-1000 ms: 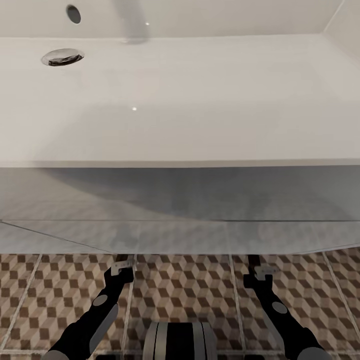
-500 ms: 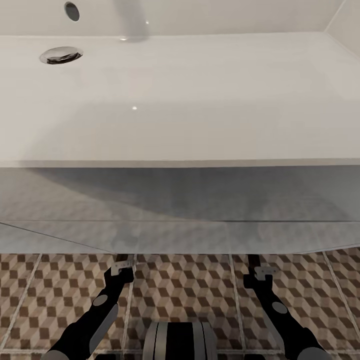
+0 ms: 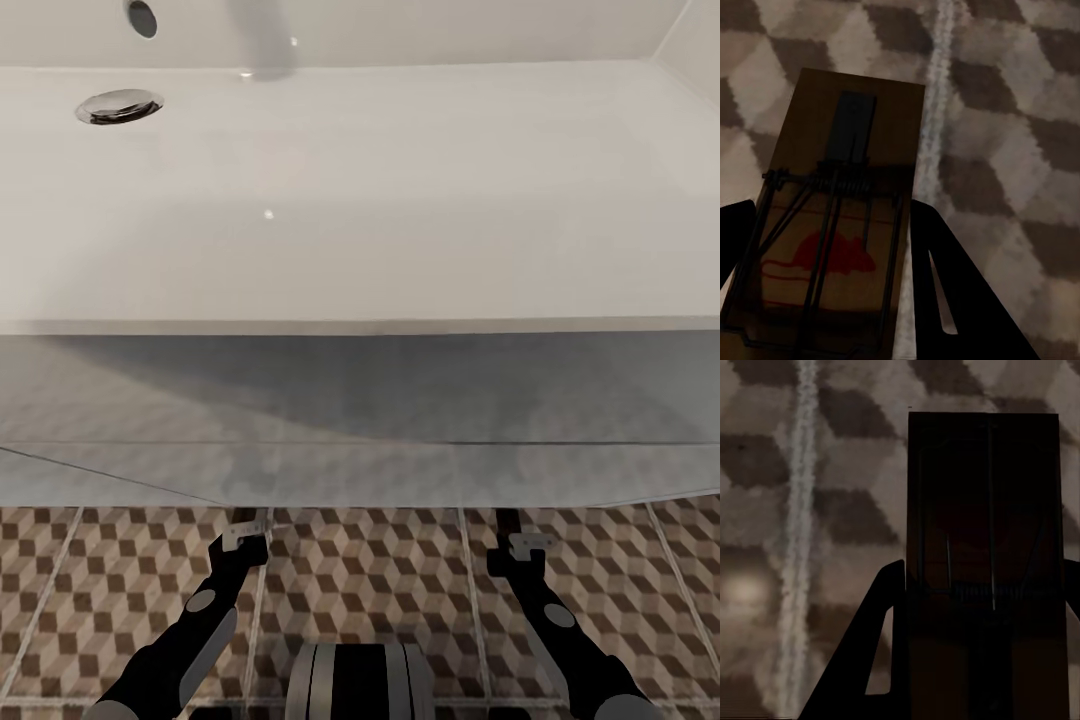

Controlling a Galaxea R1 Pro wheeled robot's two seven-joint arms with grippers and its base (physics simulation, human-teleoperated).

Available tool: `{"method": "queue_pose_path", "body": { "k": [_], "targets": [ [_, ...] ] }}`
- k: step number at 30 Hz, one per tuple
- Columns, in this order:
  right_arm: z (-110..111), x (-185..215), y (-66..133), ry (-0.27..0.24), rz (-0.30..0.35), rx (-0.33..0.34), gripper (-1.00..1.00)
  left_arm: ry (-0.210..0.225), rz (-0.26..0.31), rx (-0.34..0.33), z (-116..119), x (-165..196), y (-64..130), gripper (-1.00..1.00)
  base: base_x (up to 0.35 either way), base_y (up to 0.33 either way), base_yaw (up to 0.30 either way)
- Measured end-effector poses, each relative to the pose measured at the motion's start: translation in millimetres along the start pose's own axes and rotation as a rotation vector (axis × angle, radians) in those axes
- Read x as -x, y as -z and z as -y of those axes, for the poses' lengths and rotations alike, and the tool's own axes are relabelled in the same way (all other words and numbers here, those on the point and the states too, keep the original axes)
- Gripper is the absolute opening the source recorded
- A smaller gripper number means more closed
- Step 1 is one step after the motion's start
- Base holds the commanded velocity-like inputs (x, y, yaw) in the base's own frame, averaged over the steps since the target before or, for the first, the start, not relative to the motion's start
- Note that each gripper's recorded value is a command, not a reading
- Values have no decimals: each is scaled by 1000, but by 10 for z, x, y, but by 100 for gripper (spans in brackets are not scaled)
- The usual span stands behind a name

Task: Take the four mousetraps from the cabinet in the bathroom and place them on the bathroom floor. Make sure all four end up on the same floor surface, and ensure that at least two of them are either under or directly next to the same bathroom sink.

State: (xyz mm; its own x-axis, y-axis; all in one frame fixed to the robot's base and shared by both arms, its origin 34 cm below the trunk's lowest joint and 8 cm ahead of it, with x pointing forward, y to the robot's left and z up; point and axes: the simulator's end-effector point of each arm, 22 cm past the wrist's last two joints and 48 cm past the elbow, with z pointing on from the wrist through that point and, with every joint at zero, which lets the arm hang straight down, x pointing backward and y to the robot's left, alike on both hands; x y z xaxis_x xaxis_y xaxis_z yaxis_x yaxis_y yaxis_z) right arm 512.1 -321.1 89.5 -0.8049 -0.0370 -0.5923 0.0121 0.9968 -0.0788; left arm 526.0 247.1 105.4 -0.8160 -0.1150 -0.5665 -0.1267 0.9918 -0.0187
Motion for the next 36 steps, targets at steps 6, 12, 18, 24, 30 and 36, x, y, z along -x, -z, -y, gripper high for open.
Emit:
{"method": "queue_pose_path", "body": {
  "k": [6, 12, 18, 24, 30, 36],
  "targets": [
    [-6, -97, -20, 1, -16, 1, -100, -1, -16, 2, -9, -95, -27, -100, 0, 0, 0],
    [-6, -97, -20, 1, -16, 1, -100, -1, -16, 1, -8, -95, -26, -100, 0, 0, 0],
    [-6, -97, -20, 1, -16, 1, -100, -2, -17, 1, -6, -98, -25, -100, 0, 0, 0],
    [-6, -97, -20, 2, -16, 1, -100, -2, -17, 1, -5, -98, -25, -100, 0, 0, 0],
    [6, -93, -20, -2, -15, -2, -100, -2, -16, 1, -4, -96, -26, -100, 0, 0, 0],
    [-3, -93, -20, 2, -15, 0, -100, -2, -16, 1, -4, -96, -26, -100, 0, 0, 0]
  ]
}}
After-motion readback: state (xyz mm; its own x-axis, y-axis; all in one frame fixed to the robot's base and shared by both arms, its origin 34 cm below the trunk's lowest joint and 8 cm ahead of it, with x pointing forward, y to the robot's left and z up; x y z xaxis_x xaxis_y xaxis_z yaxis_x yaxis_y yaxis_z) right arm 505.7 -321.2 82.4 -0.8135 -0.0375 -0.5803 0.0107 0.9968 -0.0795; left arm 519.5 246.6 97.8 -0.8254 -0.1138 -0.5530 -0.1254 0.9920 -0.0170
